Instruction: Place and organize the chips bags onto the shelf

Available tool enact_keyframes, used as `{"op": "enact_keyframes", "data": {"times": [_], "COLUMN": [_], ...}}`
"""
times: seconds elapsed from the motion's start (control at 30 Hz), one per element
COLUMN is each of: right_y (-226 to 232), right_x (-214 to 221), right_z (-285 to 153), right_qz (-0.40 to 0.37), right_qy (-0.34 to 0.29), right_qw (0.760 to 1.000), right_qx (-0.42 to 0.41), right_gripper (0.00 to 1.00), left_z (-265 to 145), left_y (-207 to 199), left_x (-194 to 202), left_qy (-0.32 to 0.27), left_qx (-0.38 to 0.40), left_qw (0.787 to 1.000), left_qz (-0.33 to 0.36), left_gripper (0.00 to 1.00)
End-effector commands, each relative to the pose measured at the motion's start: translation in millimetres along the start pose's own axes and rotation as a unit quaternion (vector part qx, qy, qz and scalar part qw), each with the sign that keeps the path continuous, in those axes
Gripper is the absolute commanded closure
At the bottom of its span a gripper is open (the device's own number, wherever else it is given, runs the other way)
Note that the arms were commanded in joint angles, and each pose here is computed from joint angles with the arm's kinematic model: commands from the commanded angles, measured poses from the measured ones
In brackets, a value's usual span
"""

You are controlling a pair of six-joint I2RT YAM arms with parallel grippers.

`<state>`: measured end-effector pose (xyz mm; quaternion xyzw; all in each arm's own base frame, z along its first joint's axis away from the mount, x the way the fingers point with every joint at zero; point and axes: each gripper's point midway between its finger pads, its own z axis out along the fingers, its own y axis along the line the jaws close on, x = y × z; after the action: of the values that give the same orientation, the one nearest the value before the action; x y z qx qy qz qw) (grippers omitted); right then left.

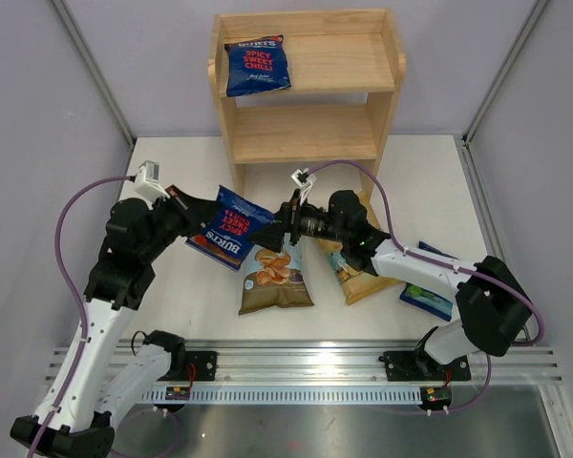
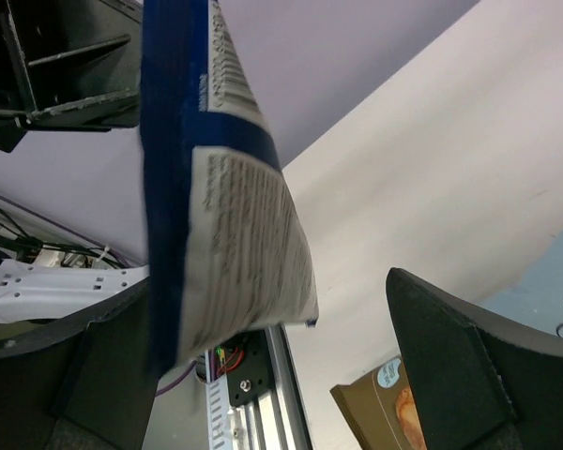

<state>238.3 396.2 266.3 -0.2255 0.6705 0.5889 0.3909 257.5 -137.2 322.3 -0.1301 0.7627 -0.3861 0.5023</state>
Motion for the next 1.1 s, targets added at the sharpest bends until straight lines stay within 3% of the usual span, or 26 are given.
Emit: {"op": "enact_keyframes", "data": {"times": [0.0, 0.13, 0.2, 0.3, 0.47, 0.57, 0.6, 0.63, 0.7, 0.73, 0.8, 0.93, 1.03, 1.07], "right_y": [26, 28, 31, 40, 53, 55, 59, 61, 66, 66, 64, 69, 83, 90], "right_x": [-18, -21, -23, -25, -28, -26, -29, -29, -34, -35, -42, -44, -36, -35], "right_z": [9, 10, 10, 7, 4, 0, -3, -6, -18, -22, -37, -60, -75, -80], "right_qz": [-0.034, -0.016, -0.016, -0.019, -0.027, -0.021, -0.025, -0.024, -0.025, -0.026, -0.03, -0.049, -0.058, -0.052], "right_qy": [-0.04, -0.052, -0.054, -0.047, -0.022, 0.007, 0.008, 0.013, 0.025, 0.028, 0.04, 0.088, 0.14, 0.153], "right_qw": [0.997, 0.996, 0.995, 0.994, 0.994, 0.995, 0.995, 0.995, 0.993, 0.993, 0.993, 0.989, 0.98, 0.977], "right_qx": [-0.063, -0.071, -0.077, -0.093, -0.104, -0.095, -0.099, -0.1, -0.11, -0.11, -0.106, -0.112, -0.129, -0.141], "right_gripper": [0.01, 0.01, 0.06, 0.43, 0.69, 0.76, 0.77, 0.78, 0.8, 0.8, 0.81, 0.8, 0.78, 0.78], "left_z": [-5, -3, -2, 0, 4, 3, 2, 2, -2, -3, -9, -23, -39, -49], "left_y": [-41, -54, -60, -60, -61, -57, -55, -53, -57, -57, -62, -80, -103, -116], "left_x": [-14, -9, -5, -3, 1, -3, -3, -3, -4, -2, 3, 20, 41, 45], "left_qy": [-0.02, -0.005, 0.004, 0.016, 0.039, 0.042, 0.045, 0.045, 0.045, 0.045, 0.05, 0.064, 0.103, 0.109], "left_qx": [0.064, 0.092, 0.11, 0.11, 0.114, 0.099, 0.094, 0.095, 0.108, 0.115, 0.141, 0.225, 0.327, 0.378], "left_qw": [0.998, 0.996, 0.994, 0.994, 0.991, 0.989, 0.988, 0.985, 0.98, 0.975, 0.968, 0.942, 0.908, 0.886], "left_qz": [-0.004, -0.017, -0.016, -0.001, 0.053, 0.104, 0.115, 0.139, 0.163, 0.184, 0.203, 0.24, 0.239, 0.246], "left_gripper": [1.0, 1.0, 1.0, 1.0, 1.0, 0.78, 0.68, 0.5, 0.38, 0.21, 0.02, 0.01, 0.01, 0.01]}}
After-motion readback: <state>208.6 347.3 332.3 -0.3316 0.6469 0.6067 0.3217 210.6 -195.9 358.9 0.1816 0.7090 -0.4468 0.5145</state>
